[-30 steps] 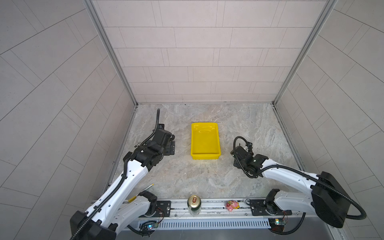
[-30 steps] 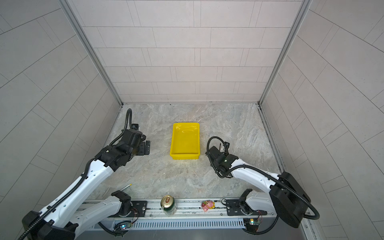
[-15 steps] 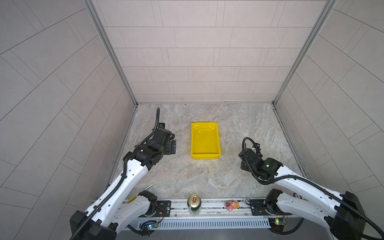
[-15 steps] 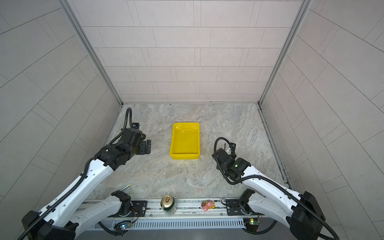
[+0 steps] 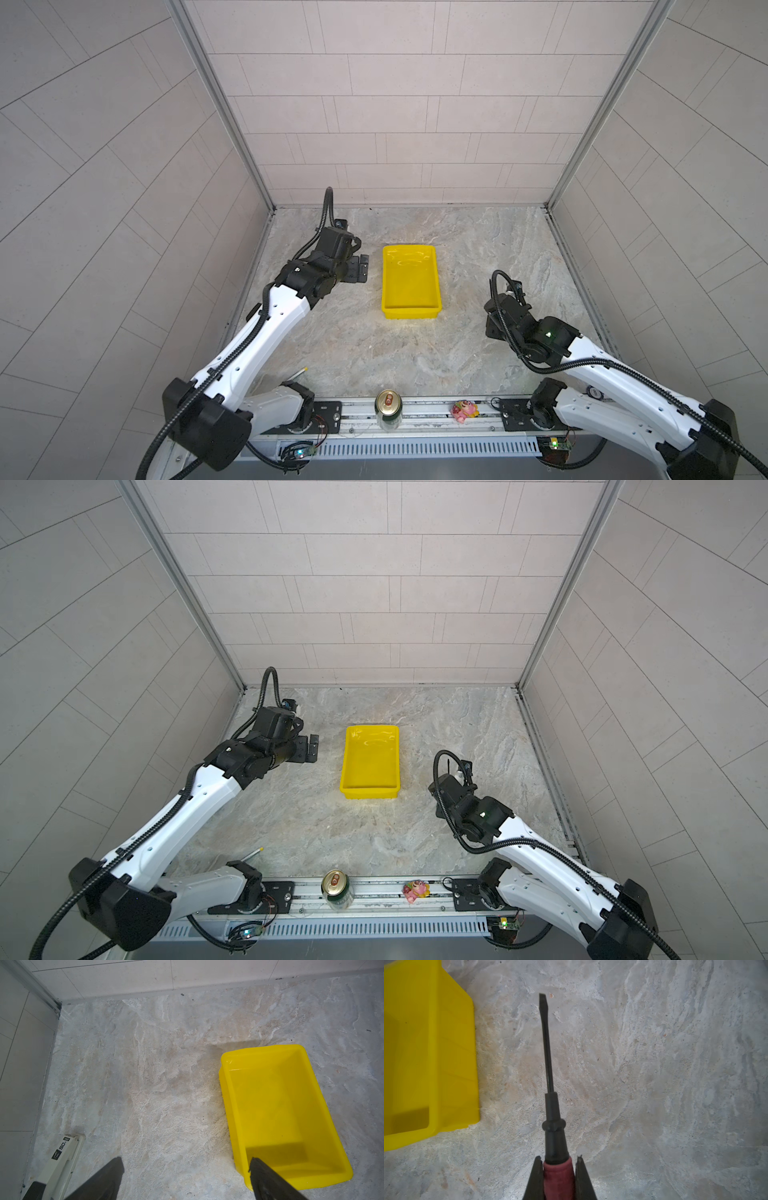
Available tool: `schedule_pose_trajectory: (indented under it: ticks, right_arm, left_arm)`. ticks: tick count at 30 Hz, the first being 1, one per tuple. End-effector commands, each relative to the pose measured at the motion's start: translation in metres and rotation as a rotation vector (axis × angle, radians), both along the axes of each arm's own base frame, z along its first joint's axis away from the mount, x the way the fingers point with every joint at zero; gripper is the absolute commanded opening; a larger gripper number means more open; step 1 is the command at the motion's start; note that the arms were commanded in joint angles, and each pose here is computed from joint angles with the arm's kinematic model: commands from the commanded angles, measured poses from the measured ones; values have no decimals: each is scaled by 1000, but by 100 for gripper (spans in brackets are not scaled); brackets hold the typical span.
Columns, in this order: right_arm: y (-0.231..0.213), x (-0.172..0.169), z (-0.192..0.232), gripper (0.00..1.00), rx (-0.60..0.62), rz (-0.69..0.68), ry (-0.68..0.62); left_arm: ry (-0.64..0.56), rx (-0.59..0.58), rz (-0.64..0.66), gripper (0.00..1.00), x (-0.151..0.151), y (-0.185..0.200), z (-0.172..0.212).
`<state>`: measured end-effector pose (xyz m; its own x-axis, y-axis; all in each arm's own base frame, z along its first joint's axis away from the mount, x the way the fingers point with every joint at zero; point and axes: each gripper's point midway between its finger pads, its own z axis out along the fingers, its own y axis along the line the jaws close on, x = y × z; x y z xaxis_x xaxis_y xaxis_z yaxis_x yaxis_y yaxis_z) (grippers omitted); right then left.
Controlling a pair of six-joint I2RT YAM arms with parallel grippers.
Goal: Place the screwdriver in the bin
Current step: 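Lift the screwdriver with the right gripper away from the table, then carry the screwdriver with the right gripper over the yellow bin and lower it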
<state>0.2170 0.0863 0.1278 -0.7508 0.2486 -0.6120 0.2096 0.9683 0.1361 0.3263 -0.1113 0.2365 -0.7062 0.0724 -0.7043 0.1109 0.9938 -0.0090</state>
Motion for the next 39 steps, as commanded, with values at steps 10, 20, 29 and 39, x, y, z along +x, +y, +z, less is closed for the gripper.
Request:
schedule_pose_trajectory:
  ticks: [10,20,29,39]
  right_arm:
    - [34,27,50,3,14,112,-28]
    - [94,65,73,3,29,241,-32]
    - [174,110,56,4,4,381,57]
    - [198,132,-2,4,-64,388,164]
  left_arm:
    - [20,-67,-21,100,18,-7,-9]
    - [48,-109,8,100,25,-2,-15]
    - [32,-185,47,100,34,3,-13]
    - [17,-154,65,100,32,12,-12]
